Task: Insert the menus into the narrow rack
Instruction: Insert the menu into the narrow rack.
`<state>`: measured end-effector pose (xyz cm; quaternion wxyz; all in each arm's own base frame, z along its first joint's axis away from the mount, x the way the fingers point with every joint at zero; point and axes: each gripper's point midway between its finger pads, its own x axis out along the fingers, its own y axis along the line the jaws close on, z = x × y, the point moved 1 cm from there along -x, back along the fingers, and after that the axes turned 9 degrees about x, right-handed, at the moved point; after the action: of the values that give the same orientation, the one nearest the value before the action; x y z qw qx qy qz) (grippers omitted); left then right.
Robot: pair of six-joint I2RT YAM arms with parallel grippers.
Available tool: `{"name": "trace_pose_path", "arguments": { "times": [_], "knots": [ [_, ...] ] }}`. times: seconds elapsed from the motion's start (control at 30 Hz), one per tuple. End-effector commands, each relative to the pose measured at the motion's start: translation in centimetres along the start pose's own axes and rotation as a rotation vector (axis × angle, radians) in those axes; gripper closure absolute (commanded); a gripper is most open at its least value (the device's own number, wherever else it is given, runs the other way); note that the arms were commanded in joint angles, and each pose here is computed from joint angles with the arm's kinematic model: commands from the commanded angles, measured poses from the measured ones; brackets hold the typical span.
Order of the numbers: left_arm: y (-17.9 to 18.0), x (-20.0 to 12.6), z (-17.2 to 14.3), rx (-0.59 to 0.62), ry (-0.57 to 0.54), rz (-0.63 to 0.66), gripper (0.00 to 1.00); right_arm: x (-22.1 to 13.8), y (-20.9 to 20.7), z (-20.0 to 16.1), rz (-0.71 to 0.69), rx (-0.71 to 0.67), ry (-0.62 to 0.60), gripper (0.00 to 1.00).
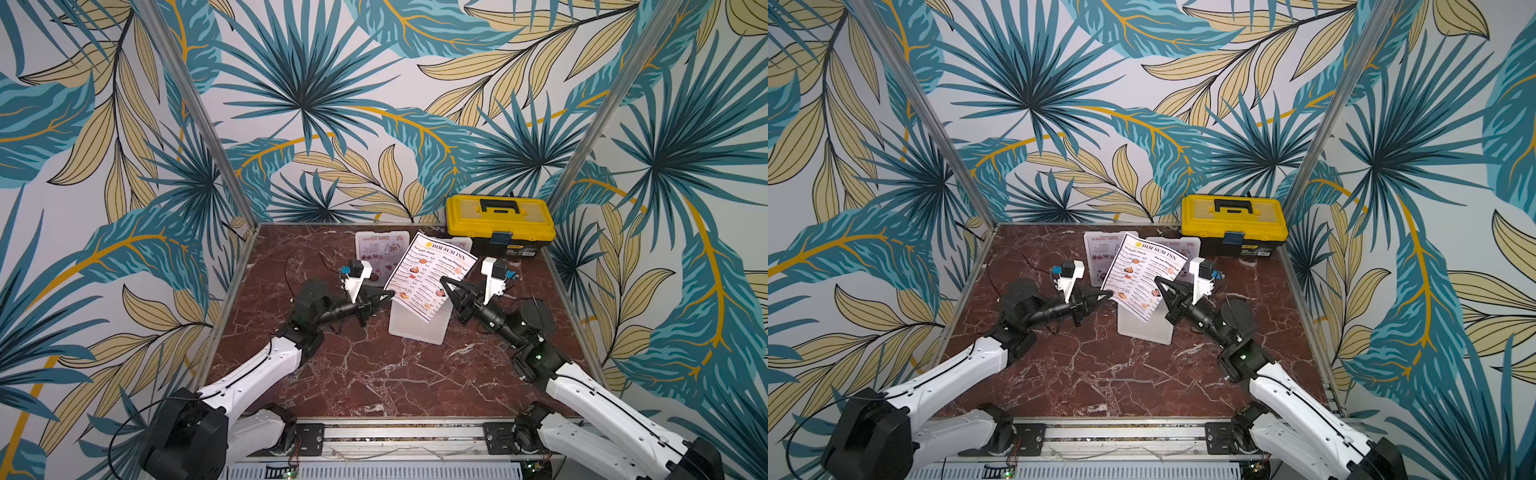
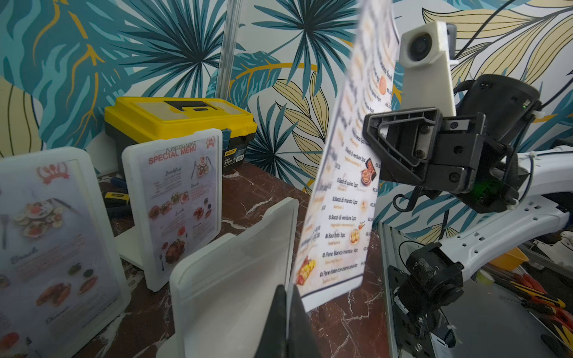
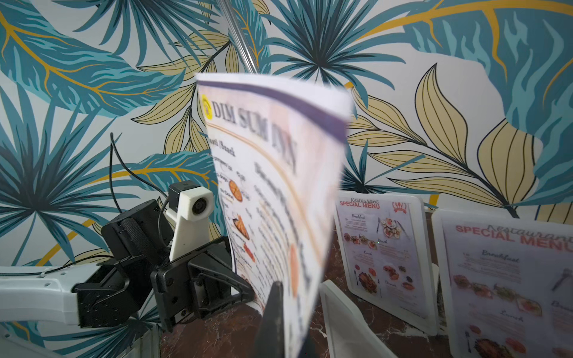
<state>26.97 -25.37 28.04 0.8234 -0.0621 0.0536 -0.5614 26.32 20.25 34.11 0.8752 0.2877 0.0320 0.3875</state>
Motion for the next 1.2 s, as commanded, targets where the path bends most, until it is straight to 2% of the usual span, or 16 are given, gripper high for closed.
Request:
{"name": "trace_pose_path", "arguments": {
  "times": [0.0, 0.5, 0.93, 1.17],
  "knots": [
    [1.3, 0.9, 2.1, 0.024, -0.027, 0.016, 1.00, 0.3, 0.0, 1.9, -0.005, -0.034, -0.061, 1.00],
    [4.8, 3.6, 4.0, 0.017, -0.023, -0.020, 1.00, 2.5, -3.4, 4.6, -0.013, -0.038, -0.068, 1.00],
    [6.6, 4.6, 3.6, -0.005, -0.007, -0.027, 1.00, 5.1, -6.5, 5.3, -0.029, -0.032, -0.045, 1.00],
    [7.0, 4.4, 3.1, -0.015, 0.001, -0.019, 1.00, 5.4, -6.7, 4.9, -0.014, -0.014, -0.030, 1.00]
  ]
}}
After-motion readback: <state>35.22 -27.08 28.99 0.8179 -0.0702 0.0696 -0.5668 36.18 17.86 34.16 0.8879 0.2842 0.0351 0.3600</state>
